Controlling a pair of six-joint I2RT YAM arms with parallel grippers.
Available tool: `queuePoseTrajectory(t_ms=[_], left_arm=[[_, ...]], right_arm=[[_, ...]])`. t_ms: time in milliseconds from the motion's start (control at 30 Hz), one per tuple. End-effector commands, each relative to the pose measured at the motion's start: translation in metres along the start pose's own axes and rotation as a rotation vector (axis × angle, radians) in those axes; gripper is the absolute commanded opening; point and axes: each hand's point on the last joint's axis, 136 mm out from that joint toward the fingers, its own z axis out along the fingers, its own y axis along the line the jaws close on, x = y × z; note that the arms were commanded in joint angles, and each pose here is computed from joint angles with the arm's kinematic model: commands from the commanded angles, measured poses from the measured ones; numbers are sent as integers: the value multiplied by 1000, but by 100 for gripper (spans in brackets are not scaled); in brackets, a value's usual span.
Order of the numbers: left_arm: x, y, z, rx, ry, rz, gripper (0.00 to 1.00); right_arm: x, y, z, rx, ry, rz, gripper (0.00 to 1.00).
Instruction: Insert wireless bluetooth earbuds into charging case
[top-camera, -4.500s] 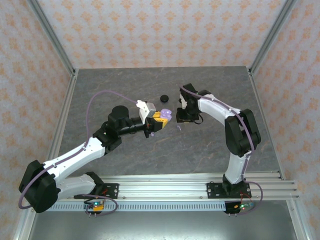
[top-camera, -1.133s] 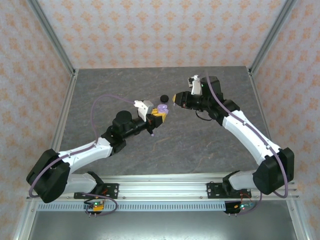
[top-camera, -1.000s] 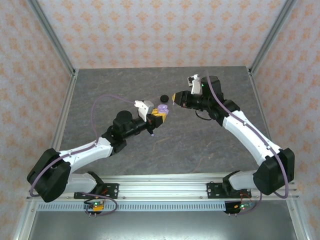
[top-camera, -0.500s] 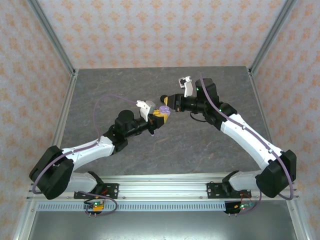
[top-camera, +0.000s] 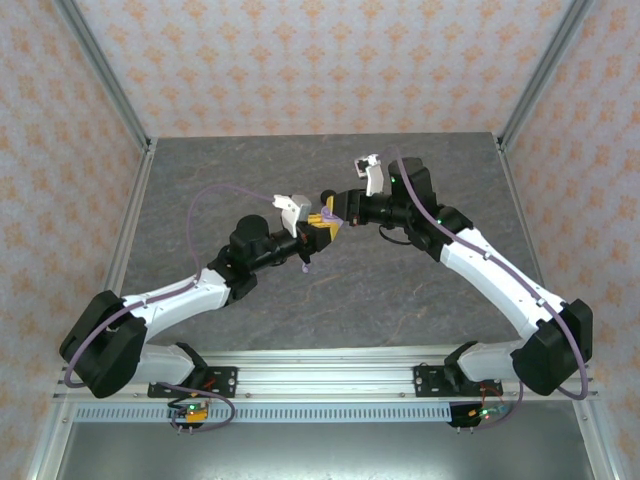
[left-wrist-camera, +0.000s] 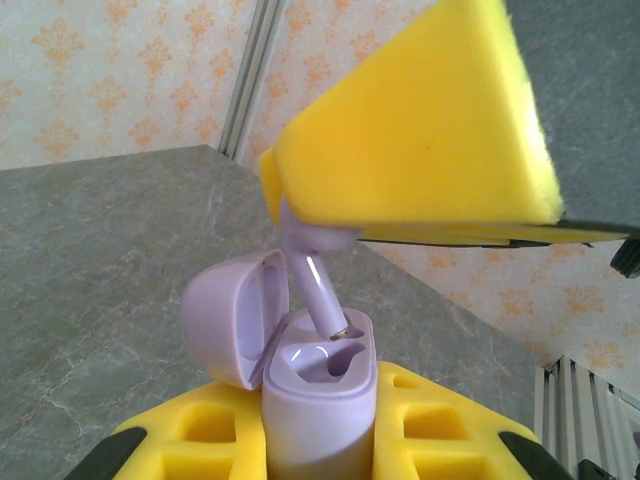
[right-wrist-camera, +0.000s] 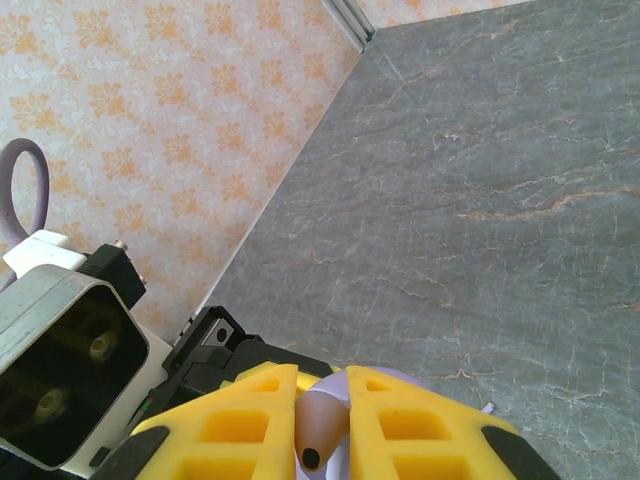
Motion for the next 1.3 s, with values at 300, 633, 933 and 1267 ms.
queuePoseTrajectory(t_ms=[300,633,933,1267], left_arm=[[-25,-11,3,31,-51,-19,13],[-29,-7,3,2,-60,-36,13],[-29,-2,3,-27,-68,-45,13],[-28,0,2,-38,-64,-43,13]], right_arm=[[-1,4,-2,6,-8,-40,17],[3,3,-3,10,5,-44,17],[6,-2,-6,40,5,-48,16],[7,2,-7,25,10,-47,16]])
